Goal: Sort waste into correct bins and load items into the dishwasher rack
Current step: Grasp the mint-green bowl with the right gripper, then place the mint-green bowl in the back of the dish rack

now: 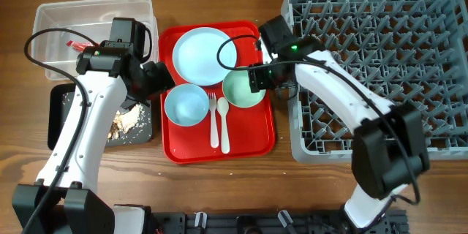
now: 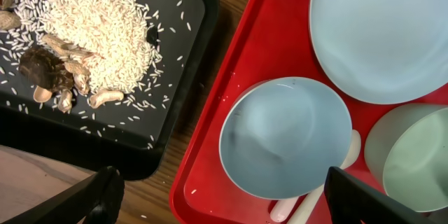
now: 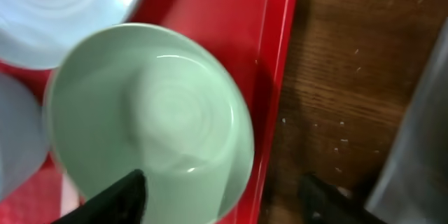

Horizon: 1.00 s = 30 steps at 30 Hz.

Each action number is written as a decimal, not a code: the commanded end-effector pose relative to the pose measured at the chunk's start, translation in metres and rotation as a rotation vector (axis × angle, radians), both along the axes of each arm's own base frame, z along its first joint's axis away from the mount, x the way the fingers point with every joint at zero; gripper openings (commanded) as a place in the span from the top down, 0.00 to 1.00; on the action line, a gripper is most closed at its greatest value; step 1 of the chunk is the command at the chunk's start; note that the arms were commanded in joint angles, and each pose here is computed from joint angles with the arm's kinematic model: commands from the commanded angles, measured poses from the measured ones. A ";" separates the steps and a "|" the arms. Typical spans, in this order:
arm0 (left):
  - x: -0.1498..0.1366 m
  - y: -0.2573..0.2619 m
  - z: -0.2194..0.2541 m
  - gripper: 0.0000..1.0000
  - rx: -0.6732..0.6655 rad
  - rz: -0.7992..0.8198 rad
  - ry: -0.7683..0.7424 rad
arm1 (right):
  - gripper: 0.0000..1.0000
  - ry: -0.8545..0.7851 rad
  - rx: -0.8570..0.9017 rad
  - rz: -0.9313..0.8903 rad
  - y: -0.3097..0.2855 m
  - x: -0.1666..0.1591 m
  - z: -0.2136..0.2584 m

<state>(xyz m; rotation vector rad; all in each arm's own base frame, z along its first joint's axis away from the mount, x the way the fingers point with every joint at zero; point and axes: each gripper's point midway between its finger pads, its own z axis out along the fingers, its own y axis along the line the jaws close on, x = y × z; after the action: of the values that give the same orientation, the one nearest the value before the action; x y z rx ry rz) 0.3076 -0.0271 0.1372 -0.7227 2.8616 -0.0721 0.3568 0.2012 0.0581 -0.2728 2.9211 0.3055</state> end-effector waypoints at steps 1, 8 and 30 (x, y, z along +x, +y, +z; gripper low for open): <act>0.001 0.004 0.004 0.07 0.011 0.026 -0.019 | 0.45 0.058 -0.033 -0.022 0.000 -0.002 -0.029; 0.001 0.004 0.004 0.07 0.011 0.025 -0.019 | 0.96 0.086 -0.041 -0.090 -0.003 -0.005 -0.033; 0.006 0.003 0.006 0.06 0.005 0.025 -0.041 | 0.95 -0.920 -0.864 -0.397 -0.195 0.115 0.245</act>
<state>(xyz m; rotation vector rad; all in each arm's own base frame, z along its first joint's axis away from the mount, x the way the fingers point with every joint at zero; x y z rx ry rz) 0.3131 -0.0275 0.1383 -0.7204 2.8396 -0.0828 0.4770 0.0429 0.2917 0.0475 2.0017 -0.5080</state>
